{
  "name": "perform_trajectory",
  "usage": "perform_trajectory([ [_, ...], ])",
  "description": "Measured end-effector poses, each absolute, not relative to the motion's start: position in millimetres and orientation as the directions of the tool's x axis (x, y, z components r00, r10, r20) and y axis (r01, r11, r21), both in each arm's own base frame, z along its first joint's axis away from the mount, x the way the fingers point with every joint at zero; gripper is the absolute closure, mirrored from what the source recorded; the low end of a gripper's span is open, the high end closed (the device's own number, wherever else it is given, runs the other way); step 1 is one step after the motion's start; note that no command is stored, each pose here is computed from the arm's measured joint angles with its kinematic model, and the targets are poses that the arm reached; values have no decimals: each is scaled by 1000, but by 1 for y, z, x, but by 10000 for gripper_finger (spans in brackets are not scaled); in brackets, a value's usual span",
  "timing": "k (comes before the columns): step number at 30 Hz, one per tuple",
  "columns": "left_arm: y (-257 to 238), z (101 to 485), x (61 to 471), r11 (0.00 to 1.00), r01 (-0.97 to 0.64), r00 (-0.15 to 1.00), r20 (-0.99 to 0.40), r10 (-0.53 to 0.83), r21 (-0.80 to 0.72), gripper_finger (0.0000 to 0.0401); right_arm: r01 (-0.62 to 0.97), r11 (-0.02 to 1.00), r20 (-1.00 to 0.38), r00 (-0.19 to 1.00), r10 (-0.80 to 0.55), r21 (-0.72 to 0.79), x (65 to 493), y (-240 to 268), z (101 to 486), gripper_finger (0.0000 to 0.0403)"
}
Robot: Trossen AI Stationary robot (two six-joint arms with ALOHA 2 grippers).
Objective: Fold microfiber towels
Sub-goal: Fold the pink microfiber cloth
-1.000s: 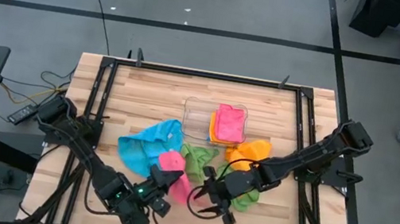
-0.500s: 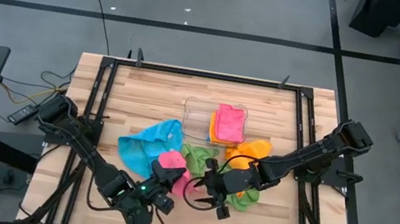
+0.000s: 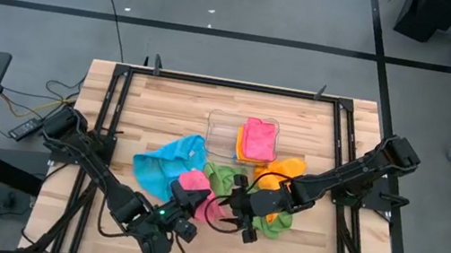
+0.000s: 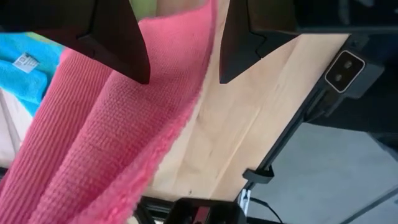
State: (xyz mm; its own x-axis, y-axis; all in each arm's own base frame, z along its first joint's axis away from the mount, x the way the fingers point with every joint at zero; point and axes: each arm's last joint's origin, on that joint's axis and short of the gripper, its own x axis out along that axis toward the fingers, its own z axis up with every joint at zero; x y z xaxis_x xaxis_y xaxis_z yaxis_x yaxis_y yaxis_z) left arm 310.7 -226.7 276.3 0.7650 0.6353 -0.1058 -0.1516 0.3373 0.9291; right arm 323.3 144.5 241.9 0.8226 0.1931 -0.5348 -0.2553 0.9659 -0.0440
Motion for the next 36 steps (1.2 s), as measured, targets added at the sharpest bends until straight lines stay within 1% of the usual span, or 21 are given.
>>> perform_trajectory([
  [3,-227,276,311,336,-151,765,-105,636,930,370,-249,968,-545,817,190,-37,323,144,241,201],
  [8,-227,277,311,344,-160,766,-103,634,925,391,-246,969,-571,800,183,-35,325,145,232,201],
  [11,-228,278,311,348,-166,768,-101,633,923,393,-238,970,-604,781,161,-50,326,145,224,201],
  [15,-230,279,310,349,-170,771,-97,629,922,374,-226,973,-633,762,140,-57,329,144,214,202],
  [18,-230,280,310,344,-176,768,-90,634,922,367,-219,973,-651,749,124,-66,328,143,211,212],
  [21,-232,280,309,343,-174,771,-89,631,923,374,-217,974,-653,748,121,-68,328,143,211,237],
  [24,-232,280,309,341,-174,770,-88,632,924,387,-217,974,-658,744,118,-70,328,143,210,271],
  [27,-232,280,309,341,-175,769,-88,633,924,391,-218,973,-661,741,117,-71,328,143,210,311],
  [32,-232,280,309,347,-180,769,-88,633,920,370,-222,972,-663,740,117,-77,327,143,210,372],
  [34,-232,280,309,364,-193,770,-89,632,911,362,-223,972,-671,732,114,-78,326,143,210,388],
  [36,-233,279,307,388,-210,772,-92,629,897,358,-219,973,-690,715,110,-72,323,143,210,396],
])
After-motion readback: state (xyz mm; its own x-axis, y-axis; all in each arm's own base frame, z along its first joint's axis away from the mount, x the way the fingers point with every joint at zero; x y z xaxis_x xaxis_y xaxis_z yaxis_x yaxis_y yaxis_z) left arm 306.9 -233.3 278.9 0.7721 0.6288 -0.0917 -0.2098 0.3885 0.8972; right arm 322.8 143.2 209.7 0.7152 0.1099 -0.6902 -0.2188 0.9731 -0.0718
